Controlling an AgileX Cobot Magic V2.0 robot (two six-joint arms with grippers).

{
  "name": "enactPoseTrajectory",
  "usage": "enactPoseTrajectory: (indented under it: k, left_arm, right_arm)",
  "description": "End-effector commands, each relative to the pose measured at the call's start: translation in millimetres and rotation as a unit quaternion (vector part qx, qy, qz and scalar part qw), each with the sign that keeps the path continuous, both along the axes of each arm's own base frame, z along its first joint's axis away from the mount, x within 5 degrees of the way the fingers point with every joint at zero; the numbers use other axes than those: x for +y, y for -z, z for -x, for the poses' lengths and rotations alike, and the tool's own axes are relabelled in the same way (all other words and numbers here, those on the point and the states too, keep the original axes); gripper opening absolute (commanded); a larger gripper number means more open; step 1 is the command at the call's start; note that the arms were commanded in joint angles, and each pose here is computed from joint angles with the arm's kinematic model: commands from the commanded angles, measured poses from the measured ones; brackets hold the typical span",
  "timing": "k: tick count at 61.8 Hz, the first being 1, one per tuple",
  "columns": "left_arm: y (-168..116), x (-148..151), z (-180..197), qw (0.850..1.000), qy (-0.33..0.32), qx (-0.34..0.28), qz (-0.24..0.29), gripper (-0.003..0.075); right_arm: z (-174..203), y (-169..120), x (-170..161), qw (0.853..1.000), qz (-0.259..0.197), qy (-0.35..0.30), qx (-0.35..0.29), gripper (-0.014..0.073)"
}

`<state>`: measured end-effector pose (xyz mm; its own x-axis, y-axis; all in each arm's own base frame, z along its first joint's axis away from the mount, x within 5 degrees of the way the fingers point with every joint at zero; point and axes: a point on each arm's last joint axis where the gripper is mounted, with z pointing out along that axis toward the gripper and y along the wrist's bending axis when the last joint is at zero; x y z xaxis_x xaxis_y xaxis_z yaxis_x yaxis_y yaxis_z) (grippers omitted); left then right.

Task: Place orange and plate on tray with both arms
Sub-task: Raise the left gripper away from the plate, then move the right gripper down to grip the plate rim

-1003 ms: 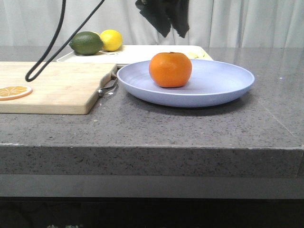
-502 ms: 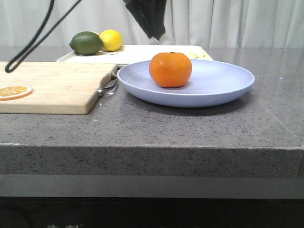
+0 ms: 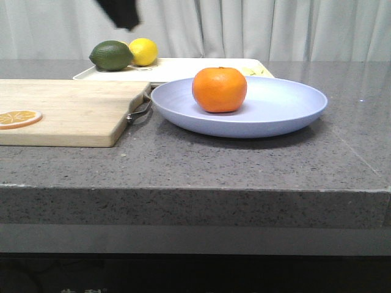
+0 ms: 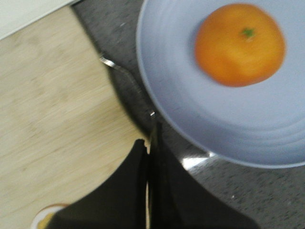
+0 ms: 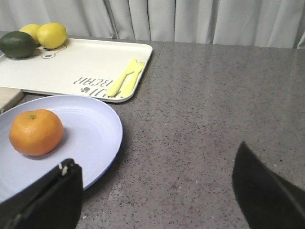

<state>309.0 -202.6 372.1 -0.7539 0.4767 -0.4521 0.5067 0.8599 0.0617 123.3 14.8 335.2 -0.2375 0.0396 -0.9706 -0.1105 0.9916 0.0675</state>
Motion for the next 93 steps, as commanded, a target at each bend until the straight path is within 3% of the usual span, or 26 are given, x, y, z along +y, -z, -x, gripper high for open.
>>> enactPoseTrajectory:
  k: [1, 15, 26, 49, 60, 77, 86, 93]
  left_arm:
    - [-27, 34, 17, 0.999, -0.033, -0.034, 0.019, -0.0017]
    - [-18, 105, 32, 0.989, -0.133, -0.055, 0.035, -0.0017]
    - [-1, 146, 64, 0.977, -0.199, -0.057, 0.045, -0.0017]
    - [37, 176, 150, 0.96, -0.208, -0.162, 0.095, -0.0017]
    - [53, 183, 190, 0.939, -0.194, -0.249, 0.137, -0.0017]
    - [56, 193, 248, 0.884, -0.175, -0.379, 0.208, -0.0017]
    - [59, 196, 269, 0.854, -0.165, -0.433, 0.237, -0.0017]
    - [62, 198, 275, 0.841, -0.161, -0.454, 0.246, -0.0017]
  right_arm:
    - [-1, -19, -1, 0.998, 0.0, 0.006, -0.055, 0.0643]
    - [-1, -19, -1, 0.999, 0.0, 0.006, -0.054, 0.0643]
    - [-1, -18, -1, 0.999, 0.001, 0.005, -0.048, 0.0643]
    - [-2, -17, -1, 0.999, 0.001, 0.005, -0.043, 0.0643]
    - [-7, -14, 0, 1.0, -0.007, 0.004, -0.029, 0.0643]
    - [-23, -7, 1, 1.0, -0.008, 0.005, -0.008, 0.0643]
    - [-43, 0, 3, 1.0, -0.005, 0.007, 0.018, 0.0642]
    - [-74, 7, 6, 0.998, -0.001, 0.006, 0.066, 0.0642]
